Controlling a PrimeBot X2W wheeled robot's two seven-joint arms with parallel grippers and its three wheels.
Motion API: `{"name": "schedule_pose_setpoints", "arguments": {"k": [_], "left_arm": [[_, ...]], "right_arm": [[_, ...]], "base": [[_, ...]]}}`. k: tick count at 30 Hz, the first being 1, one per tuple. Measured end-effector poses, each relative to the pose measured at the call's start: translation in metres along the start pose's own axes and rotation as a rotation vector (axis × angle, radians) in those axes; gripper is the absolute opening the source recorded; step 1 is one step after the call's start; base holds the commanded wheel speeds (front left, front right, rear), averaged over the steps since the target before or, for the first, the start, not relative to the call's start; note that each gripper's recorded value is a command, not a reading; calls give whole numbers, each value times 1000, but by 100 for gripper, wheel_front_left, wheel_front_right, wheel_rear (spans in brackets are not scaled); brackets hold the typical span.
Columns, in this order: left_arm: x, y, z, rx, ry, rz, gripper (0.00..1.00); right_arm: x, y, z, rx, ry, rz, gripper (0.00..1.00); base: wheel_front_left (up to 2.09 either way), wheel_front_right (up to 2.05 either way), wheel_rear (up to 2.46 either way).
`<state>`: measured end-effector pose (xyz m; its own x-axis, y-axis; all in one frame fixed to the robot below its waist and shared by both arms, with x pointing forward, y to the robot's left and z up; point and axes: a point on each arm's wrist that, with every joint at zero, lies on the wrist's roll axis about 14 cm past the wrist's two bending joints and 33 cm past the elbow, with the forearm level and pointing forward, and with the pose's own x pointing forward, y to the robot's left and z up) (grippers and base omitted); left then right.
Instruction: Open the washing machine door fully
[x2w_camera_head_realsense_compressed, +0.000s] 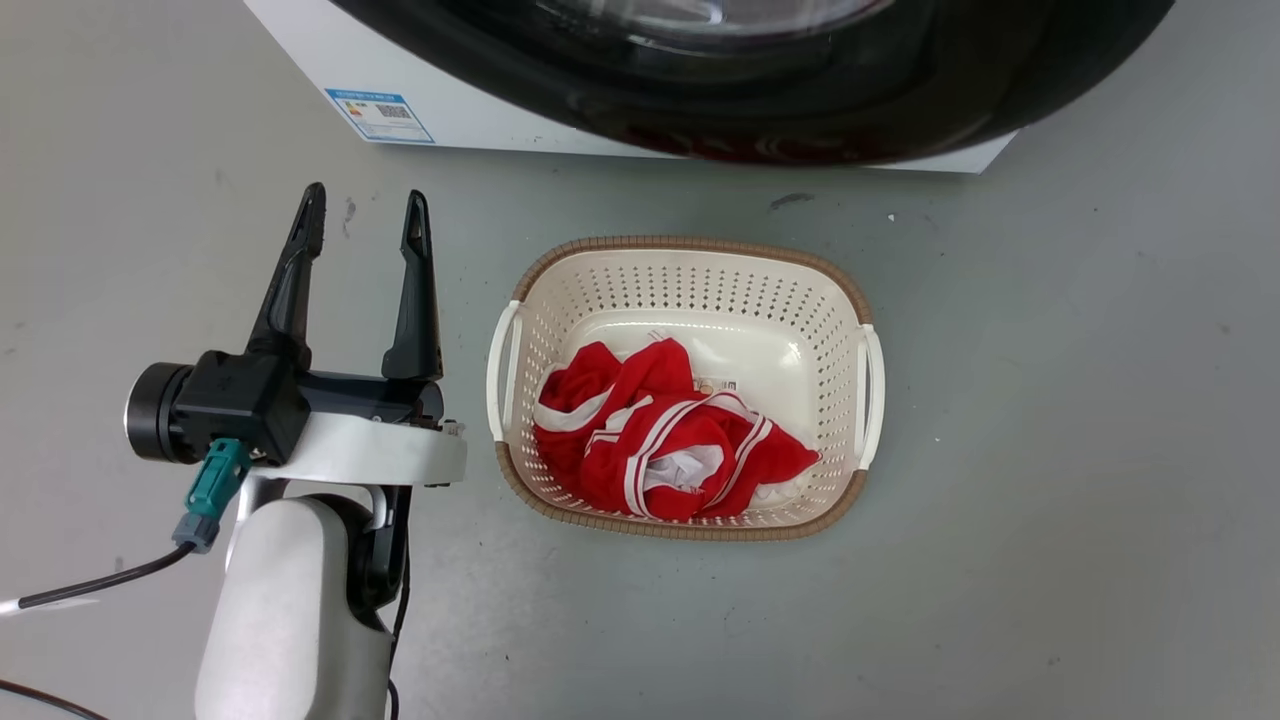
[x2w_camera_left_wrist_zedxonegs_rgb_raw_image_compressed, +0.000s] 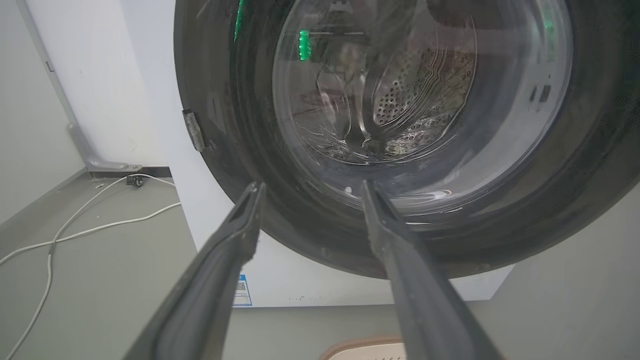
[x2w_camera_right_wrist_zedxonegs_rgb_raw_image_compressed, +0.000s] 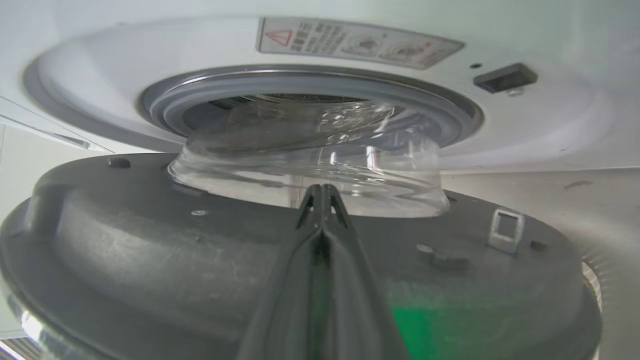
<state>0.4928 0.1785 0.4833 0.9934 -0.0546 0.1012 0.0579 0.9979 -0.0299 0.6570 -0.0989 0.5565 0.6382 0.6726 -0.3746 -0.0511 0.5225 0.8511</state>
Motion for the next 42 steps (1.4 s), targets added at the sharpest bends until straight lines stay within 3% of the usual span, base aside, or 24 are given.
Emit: {"name": "schedule_pose_setpoints", "arguments": {"k": [8, 20, 29, 42], "left_arm": [[-6, -3, 18, -3, -32, -4, 100], [-45, -3, 43, 7, -49, -5, 100], [-74, -5, 56, 4, -61, -6, 100], [-95, -13, 66, -9, -77, -26, 100]], "right_arm": [[-6, 6, -52, 5, 174, 28, 0], [-36, 43, -142, -31, 370, 138, 0], [-54, 79, -212, -83, 495, 245, 0], [-73, 100, -281, -116, 619, 343, 0]], "base": [[0, 0, 0], [0, 0, 0], [0, 0, 0], [0, 0, 0]]}}
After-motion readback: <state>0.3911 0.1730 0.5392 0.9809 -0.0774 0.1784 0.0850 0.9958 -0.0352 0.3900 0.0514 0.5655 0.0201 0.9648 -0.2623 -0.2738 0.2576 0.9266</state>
